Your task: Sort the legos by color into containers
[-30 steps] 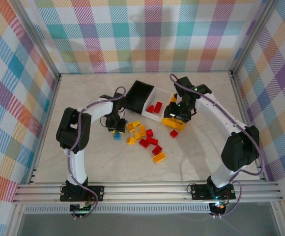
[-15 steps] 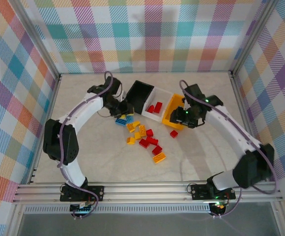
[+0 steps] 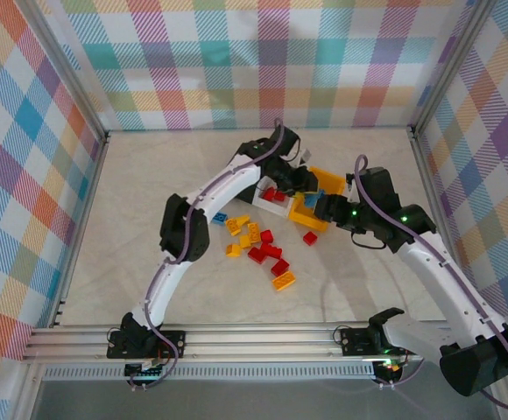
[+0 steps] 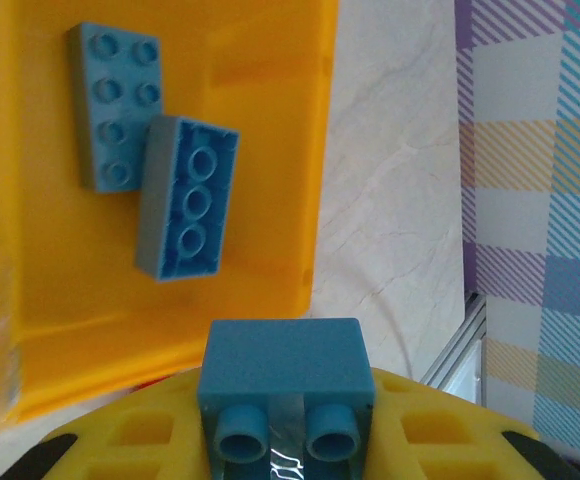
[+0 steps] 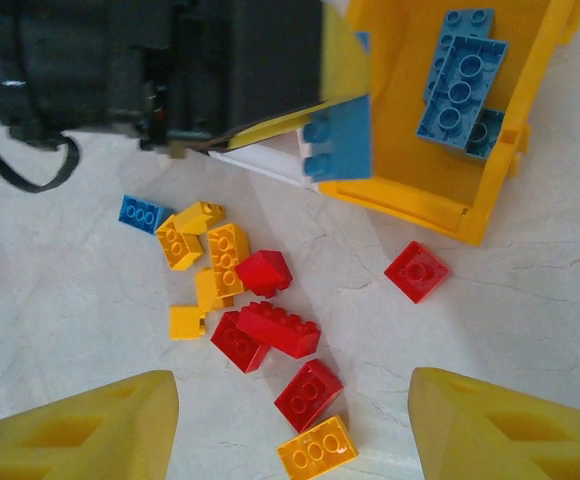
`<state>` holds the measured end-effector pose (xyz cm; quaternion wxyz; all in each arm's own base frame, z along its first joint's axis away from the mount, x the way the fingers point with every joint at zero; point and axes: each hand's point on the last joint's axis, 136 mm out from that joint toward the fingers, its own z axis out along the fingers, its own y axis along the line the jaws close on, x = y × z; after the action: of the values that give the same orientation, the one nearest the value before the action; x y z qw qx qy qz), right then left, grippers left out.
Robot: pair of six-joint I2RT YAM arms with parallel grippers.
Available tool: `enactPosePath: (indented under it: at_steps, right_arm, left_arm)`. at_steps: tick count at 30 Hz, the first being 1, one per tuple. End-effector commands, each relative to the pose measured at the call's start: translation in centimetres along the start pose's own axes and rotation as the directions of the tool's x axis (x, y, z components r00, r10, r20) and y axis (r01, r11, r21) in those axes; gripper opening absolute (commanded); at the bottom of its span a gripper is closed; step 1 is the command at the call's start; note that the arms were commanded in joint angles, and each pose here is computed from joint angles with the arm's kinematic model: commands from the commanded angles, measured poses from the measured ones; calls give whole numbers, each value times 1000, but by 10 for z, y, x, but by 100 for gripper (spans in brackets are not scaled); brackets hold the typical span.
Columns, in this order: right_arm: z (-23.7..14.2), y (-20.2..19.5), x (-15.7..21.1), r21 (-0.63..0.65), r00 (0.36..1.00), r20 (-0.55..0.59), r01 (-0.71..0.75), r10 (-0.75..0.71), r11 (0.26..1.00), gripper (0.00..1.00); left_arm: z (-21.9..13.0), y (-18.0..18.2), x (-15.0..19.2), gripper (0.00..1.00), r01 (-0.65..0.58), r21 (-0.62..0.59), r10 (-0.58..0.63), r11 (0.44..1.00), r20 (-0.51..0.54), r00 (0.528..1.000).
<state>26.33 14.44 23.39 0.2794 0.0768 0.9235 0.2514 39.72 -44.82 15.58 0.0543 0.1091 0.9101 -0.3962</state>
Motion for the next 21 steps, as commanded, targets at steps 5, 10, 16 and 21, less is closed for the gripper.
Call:
enactPosePath:
  at_steps: [5,10,16,21]
  right_arm:
    - [-3,-7,2,22,1000,0,1,-1,1000,63]
    - [3,-10,3,31,1000,-20,1,0,1000,64]
    - [12,-11,6,35,998,-53,-14,16,999,64]
    - [18,-15,11,61,995,-98,-24,30,998,63]
  left_arm:
    - [21,9,5,33,57,-16,-58,998,-52,997]
    - [25,14,6,42,61,-27,-63,998,-56,996]
    - [24,13,6,52,55,-28,-57,998,-58,997]
    - [10,4,4,53,34,-24,-35,999,-45,998]
